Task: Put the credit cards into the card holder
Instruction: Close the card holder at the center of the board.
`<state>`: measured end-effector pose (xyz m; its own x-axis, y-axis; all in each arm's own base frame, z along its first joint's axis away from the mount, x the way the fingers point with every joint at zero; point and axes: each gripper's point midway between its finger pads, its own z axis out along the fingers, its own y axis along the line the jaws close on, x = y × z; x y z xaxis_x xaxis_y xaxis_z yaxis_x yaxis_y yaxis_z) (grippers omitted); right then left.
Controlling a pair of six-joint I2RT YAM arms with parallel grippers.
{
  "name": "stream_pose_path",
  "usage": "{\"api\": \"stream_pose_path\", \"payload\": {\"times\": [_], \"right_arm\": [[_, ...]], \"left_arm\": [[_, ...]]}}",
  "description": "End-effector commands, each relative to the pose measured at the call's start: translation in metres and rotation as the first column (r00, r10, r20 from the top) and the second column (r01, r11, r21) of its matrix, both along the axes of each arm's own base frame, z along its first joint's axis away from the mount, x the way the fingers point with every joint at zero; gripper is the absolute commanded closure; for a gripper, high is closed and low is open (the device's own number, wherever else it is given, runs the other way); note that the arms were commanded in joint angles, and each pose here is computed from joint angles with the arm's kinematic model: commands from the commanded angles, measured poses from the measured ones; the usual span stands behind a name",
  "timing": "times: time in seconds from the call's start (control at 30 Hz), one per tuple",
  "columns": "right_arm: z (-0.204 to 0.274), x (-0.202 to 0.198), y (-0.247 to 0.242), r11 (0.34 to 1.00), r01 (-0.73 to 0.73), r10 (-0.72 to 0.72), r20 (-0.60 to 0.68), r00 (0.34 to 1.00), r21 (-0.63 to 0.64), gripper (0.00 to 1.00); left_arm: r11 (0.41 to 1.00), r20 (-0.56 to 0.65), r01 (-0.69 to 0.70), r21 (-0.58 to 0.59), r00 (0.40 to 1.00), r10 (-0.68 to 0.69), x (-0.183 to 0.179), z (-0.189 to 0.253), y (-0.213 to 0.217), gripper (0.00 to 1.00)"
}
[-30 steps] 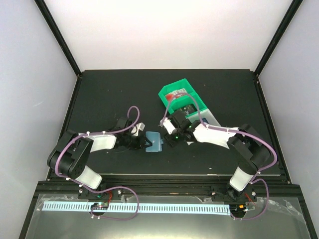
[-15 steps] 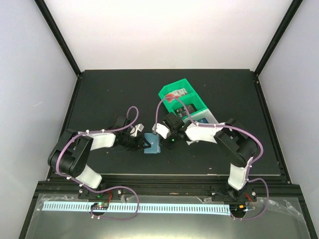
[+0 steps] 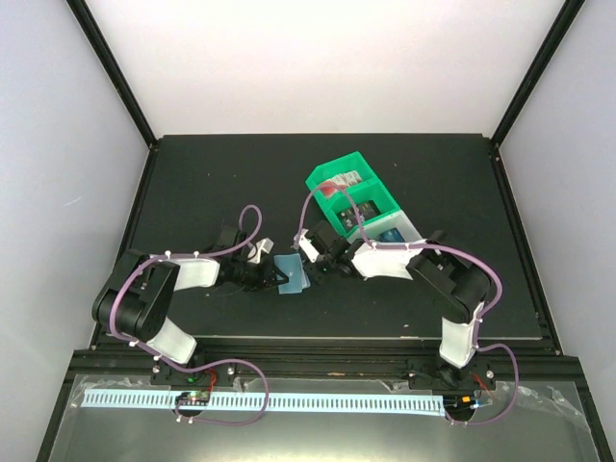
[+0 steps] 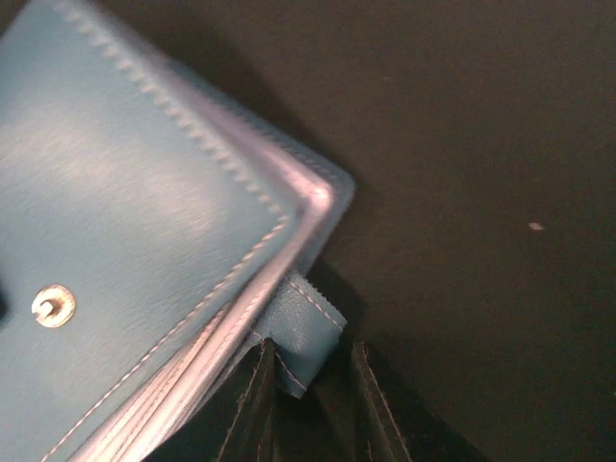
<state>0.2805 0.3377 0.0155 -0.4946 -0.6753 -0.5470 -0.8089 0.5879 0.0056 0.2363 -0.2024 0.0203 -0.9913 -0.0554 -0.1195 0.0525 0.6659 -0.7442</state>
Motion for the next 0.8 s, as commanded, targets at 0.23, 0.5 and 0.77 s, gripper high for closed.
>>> {"api": "stream_pose_path", "payload": {"times": [0.23,0.5,0.77], "right_arm": [[0.038,0.056,-0.032,0.829,0.525,-0.545,0.070,0.835,0.191,0.67],[0.076,0.035,-0.014,0.828,0.501,-0.494,-0.096,0.864,0.252,0.55],[0.074,0.008,-0.002,0.827,0.535,-0.471,-0.305,0.828,0.173,0.43]], "left_arm": [[0.995,-0.100,-0.031,0.093,0.994,0.040,-0.027,-0.027,0.017,0.96],[0.995,-0.088,-0.043,0.092,0.995,0.051,-0.018,-0.022,0.015,0.86],[0.995,-0.047,-0.070,0.073,0.996,0.074,-0.010,-0.008,0.014,0.52]]}}
